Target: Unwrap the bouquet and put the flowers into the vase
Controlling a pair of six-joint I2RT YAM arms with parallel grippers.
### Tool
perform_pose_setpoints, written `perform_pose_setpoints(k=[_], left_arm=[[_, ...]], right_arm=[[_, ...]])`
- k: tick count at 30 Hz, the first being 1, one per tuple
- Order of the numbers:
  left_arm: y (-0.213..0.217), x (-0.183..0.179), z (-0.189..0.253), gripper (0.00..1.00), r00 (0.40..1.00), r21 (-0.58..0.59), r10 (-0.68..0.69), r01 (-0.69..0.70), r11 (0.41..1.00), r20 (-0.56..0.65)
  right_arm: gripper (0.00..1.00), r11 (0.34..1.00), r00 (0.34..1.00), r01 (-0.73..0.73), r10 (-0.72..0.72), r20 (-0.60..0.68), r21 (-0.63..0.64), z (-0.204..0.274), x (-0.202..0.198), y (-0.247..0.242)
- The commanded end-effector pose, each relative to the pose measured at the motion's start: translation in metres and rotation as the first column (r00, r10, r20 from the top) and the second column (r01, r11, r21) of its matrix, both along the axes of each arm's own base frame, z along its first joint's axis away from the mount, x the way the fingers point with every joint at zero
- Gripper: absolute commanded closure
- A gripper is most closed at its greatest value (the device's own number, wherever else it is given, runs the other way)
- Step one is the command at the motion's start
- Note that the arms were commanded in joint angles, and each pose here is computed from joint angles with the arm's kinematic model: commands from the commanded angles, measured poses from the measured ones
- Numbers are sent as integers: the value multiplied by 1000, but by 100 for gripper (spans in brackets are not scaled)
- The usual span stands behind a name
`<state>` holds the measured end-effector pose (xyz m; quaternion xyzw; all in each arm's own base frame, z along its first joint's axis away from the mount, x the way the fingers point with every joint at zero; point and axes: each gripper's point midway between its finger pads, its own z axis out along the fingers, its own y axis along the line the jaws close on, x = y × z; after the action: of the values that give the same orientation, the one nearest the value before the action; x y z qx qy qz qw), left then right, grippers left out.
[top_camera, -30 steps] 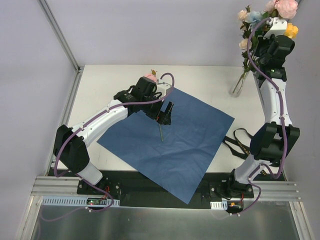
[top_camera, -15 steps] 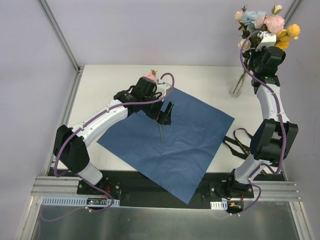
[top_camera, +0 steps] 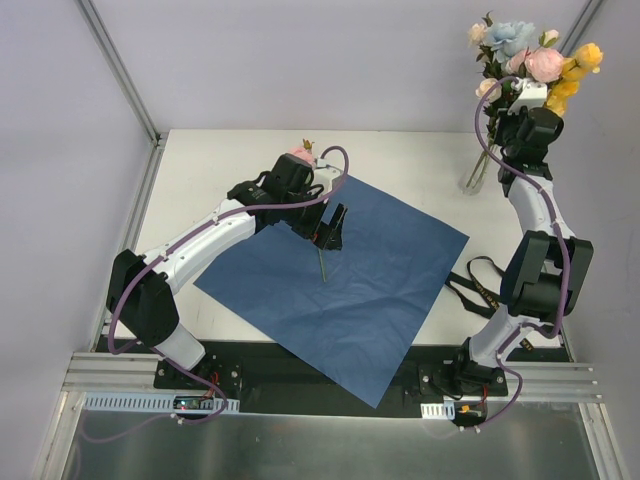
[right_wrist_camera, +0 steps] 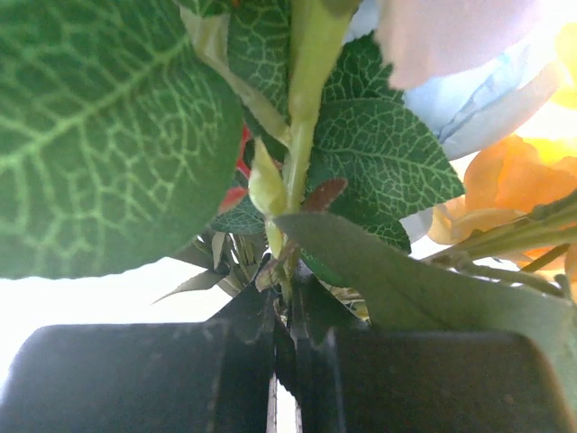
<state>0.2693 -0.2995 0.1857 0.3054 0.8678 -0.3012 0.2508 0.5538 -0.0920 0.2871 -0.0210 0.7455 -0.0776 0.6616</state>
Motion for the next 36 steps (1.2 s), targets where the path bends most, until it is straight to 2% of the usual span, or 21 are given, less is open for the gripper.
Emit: perform_pose_setpoints(k=[1, 4, 5, 7, 8, 11, 13, 17, 21, 26, 33, 36], left_arm=[[1, -1, 9, 1, 1000, -27, -5, 6, 1000, 22], [1, -1, 9, 1, 1000, -29, -7, 8, 1000, 21], [1, -1, 9, 1, 1000, -30, -8, 9, 1000, 20], [1, -1, 10, 1, 1000, -30, -5, 6, 1000, 23], [1, -1, 10, 1, 1000, -30, -5, 6, 1000, 23], [3, 0, 11, 1, 999, -26, 0, 1, 1000, 33], [4, 0, 13, 1, 999, -27, 3, -2, 1000, 40], [6, 0, 17, 1, 998, -28, 9, -7, 1000, 57], [5, -2, 21, 1, 998, -42, 5, -3, 999, 61], [6, -2, 25, 1, 998, -48, 12, -9, 999, 69], [8, 5, 20, 1, 996, -29, 53, -51, 998, 70], [12, 19, 8, 7, 988, 9, 146, -146, 989, 49]], right_arm=[[100, 999, 996, 24, -21, -82, 35, -40, -3, -7], [98, 999, 997, 29, -26, -79, 38, -38, -6, -7], [90, 998, 997, 35, -32, -71, 43, -33, -7, -7], [84, 998, 996, 47, -43, -72, 47, -30, -10, -7], [74, 997, 997, 52, -49, -61, 52, -24, -13, -7], [59, 996, 997, 63, -61, -45, 56, -13, -20, -4], [54, 995, 995, 86, -82, -62, 55, -10, -26, -3], [36, 989, 989, 141, -139, -52, 46, 10, -45, 1], [32, 985, 985, 165, -162, -52, 48, 18, -65, 6], [31, 966, 972, 228, -220, -80, 118, 23, -94, 5], [30, 922, 929, 337, -293, -226, 192, -4, -151, 9], [29, 877, 900, 399, -319, -298, 266, -18, -179, 16]])
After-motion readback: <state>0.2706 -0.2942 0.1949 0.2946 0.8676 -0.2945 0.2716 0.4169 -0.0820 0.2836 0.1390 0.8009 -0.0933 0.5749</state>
